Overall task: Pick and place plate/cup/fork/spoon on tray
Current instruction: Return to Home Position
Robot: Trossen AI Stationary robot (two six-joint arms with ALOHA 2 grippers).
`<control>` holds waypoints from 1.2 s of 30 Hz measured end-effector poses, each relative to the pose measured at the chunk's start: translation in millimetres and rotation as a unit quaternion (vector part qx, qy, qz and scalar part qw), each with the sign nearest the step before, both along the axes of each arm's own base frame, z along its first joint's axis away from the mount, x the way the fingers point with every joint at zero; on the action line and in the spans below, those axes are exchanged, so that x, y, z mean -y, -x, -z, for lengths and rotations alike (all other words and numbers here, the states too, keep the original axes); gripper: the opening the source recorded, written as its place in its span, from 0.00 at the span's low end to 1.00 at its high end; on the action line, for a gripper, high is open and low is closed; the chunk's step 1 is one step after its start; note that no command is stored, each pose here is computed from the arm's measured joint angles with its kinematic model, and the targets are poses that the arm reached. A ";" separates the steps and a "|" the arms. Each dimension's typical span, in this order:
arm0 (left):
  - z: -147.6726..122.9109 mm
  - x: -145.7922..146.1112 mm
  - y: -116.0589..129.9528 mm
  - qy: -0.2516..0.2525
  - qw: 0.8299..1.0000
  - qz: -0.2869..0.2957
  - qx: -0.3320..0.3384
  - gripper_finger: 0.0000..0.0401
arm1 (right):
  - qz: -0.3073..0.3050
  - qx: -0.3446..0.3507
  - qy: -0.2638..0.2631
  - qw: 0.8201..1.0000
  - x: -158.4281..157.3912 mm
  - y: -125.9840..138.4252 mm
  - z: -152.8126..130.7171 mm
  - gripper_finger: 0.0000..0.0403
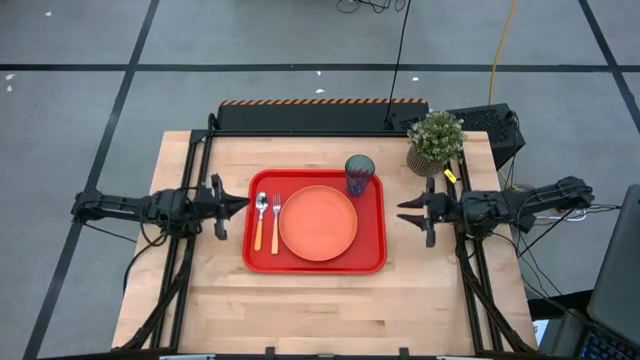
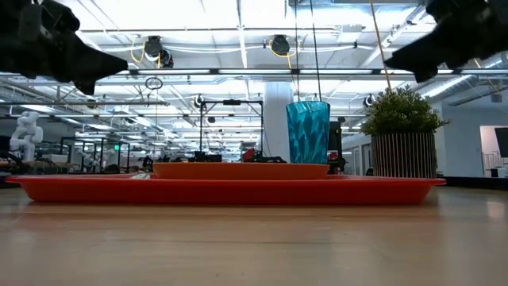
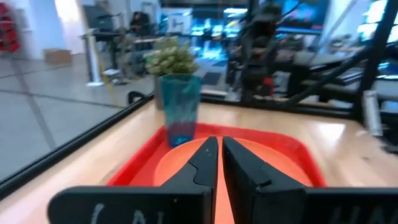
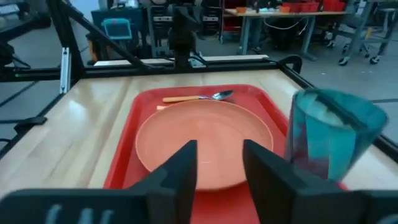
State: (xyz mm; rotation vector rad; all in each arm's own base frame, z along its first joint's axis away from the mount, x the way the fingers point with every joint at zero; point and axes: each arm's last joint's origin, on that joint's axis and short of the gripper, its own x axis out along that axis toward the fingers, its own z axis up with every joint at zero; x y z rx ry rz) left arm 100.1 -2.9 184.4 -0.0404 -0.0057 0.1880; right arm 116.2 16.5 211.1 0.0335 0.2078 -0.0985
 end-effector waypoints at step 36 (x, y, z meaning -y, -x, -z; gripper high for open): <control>22.2 -2.1 -1.4 0.024 0.995 0.094 -0.027 0.01 | -0.090 0.090 -0.058 0.990 0.1 21.3 44.8 0.00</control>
